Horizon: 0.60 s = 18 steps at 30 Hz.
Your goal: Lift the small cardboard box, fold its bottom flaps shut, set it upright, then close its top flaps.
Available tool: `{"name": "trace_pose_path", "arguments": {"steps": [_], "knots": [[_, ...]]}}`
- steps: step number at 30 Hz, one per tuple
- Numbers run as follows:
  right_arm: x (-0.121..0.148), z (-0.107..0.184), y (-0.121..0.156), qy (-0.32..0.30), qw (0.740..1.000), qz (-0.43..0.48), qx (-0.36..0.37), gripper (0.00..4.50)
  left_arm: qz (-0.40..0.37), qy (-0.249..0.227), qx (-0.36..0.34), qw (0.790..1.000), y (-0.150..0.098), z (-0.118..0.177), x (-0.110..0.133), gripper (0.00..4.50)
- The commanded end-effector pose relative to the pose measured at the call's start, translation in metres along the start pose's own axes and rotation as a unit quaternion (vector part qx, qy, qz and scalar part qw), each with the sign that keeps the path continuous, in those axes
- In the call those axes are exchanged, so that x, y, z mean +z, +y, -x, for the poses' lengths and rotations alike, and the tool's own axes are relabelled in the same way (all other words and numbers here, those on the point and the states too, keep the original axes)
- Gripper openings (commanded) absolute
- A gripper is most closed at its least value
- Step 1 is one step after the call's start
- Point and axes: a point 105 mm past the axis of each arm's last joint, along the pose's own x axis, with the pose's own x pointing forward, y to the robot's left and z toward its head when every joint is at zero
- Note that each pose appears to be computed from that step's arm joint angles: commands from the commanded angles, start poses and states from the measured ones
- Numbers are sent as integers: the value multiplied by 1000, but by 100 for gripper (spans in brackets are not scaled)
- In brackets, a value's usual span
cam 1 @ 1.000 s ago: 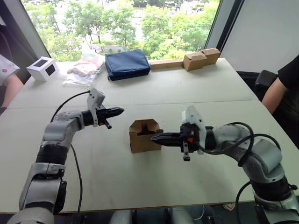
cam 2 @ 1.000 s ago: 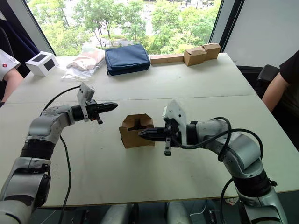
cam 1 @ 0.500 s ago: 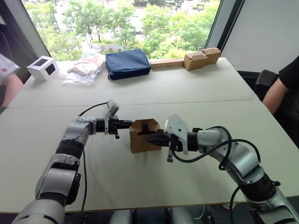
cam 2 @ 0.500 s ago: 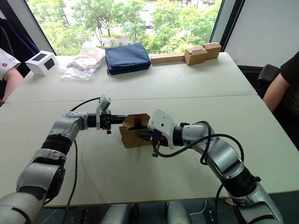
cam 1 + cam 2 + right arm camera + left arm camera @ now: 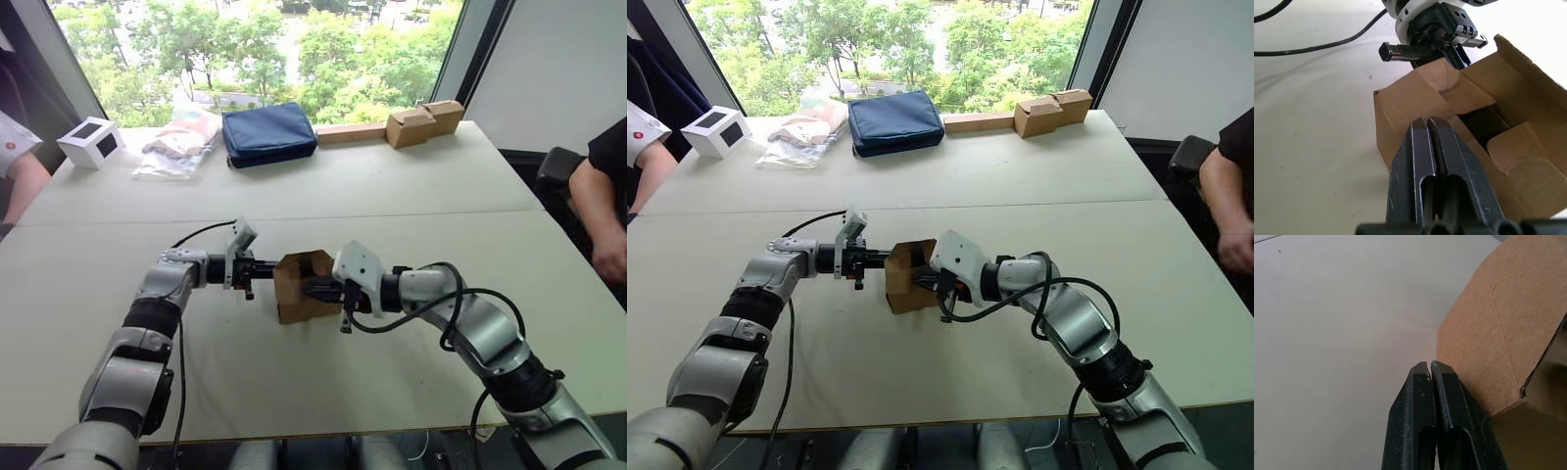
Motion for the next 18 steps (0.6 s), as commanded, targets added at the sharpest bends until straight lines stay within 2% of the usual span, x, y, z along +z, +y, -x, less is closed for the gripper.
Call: {"name": "trace_pose_path", "arguments": {"steps": [1,5,7,10,13,18], "knots": [[10,-2,-2,-19,1000,15,0,0,-22,-17,19,999,2,6,12,8],[15,-5,-2,-33,999,5,5,0,-26,-44,92,994,20,29,23,8],[16,-5,-1,-38,999,2,9,0,-29,-60,101,993,17,44,31,8],[14,-4,-2,-34,999,3,14,0,-56,-64,68,994,-17,62,42,8],[12,-4,-3,-36,999,-1,14,0,-64,-59,34,996,-53,66,44,8],[12,-6,-4,-42,999,-7,15,0,-46,-51,9,998,-89,58,36,8]]}}
